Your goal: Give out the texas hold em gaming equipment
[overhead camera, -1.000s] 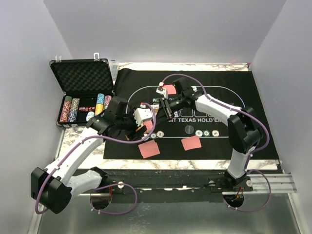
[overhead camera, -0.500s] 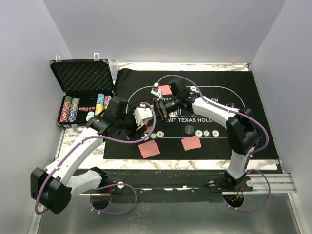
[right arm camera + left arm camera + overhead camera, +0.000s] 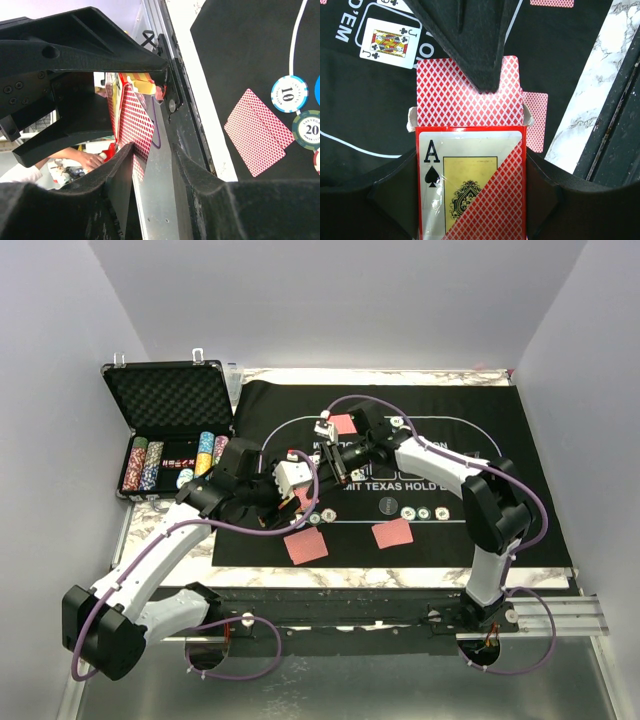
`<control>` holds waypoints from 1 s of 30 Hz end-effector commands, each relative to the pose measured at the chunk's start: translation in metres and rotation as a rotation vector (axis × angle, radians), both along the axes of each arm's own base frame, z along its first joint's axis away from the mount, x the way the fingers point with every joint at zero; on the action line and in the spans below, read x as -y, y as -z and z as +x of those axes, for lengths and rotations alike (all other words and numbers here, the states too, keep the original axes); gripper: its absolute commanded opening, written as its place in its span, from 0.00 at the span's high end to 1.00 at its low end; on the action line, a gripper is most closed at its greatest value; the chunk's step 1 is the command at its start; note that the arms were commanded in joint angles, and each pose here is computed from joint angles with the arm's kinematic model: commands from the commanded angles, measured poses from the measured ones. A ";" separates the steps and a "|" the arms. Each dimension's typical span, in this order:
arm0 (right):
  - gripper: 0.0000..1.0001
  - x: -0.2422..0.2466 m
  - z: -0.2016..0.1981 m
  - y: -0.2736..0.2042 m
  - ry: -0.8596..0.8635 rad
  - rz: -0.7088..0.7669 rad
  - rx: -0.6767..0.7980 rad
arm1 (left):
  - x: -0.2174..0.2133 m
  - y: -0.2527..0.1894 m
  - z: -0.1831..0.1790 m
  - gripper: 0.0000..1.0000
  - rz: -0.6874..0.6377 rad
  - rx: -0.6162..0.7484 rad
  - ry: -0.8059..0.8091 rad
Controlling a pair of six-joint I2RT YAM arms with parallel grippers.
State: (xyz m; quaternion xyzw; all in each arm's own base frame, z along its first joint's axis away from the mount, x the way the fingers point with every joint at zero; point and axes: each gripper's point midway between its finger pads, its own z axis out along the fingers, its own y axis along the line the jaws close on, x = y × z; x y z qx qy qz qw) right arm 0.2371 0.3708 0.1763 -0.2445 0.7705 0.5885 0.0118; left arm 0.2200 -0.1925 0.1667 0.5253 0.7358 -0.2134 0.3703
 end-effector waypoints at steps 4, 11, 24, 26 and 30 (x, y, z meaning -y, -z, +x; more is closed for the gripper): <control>0.54 0.007 -0.002 -0.018 -0.003 0.041 0.017 | 0.005 -0.015 0.002 1.00 -0.038 0.054 0.025; 0.38 -0.003 0.005 -0.025 0.023 0.080 -0.023 | 0.011 -0.020 0.006 1.00 -0.053 0.055 0.035; 0.70 0.006 -0.001 -0.005 0.010 0.012 -0.028 | 0.007 -0.019 0.011 1.00 -0.041 0.060 0.003; 0.72 0.010 0.003 -0.004 0.014 0.000 -0.011 | 0.007 -0.019 0.011 1.00 -0.046 0.055 0.001; 0.74 0.018 0.009 -0.003 0.035 -0.014 -0.005 | 0.007 -0.018 0.010 1.00 -0.048 0.052 0.000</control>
